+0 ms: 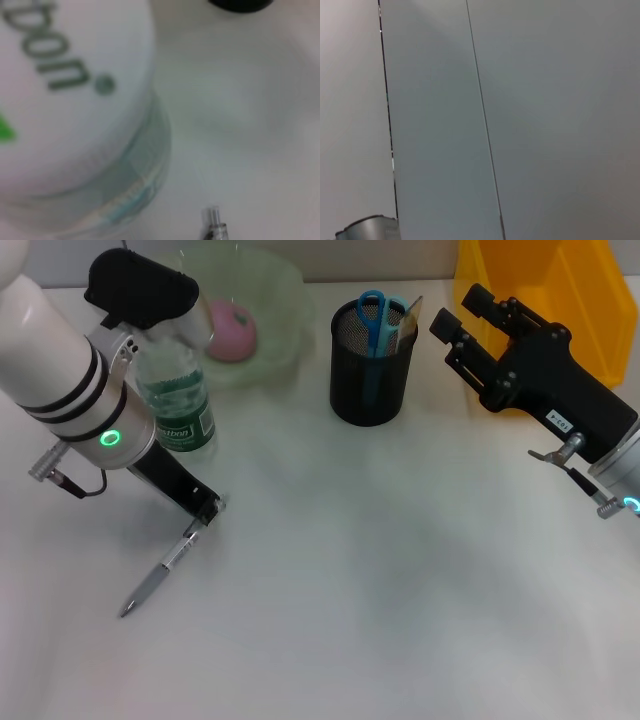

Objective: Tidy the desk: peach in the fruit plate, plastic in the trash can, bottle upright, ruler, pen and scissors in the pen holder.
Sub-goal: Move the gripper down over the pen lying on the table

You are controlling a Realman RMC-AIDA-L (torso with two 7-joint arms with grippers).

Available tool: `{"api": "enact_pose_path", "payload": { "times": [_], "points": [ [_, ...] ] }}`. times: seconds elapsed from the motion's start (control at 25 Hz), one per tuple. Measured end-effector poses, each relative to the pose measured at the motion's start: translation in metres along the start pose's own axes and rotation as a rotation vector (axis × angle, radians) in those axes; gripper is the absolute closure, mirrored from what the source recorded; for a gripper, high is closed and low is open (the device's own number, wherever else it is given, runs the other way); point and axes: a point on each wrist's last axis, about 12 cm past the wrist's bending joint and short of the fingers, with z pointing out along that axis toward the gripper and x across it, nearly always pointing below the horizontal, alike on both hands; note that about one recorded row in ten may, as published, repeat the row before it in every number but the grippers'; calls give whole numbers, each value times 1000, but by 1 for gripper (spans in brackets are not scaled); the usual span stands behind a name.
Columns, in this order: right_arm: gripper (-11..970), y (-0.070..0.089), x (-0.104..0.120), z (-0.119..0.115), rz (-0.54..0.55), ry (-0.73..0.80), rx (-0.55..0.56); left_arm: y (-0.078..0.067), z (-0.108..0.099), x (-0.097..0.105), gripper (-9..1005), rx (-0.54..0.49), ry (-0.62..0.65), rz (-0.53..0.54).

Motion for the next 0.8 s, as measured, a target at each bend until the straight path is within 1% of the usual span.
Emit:
{"api": "enact_pose_path", "payload": {
  "times": [0.32, 0.44, 0.6, 0.8],
  "points": [
    [457, 0, 0, 1, -1, 1, -1, 2, -1, -1, 818, -24, 11, 5],
    [457, 0, 0, 2, -2, 0, -2, 0, -6, -5, 807, -27, -8, 15],
    [457, 0, -1, 2, -3, -1, -4, -2, -7, -8, 732, -24, 1, 22],
    [456, 0, -1, 2, -3, -1, -4, -4, -1, -9, 637, -16, 29, 30]
  ]
}}
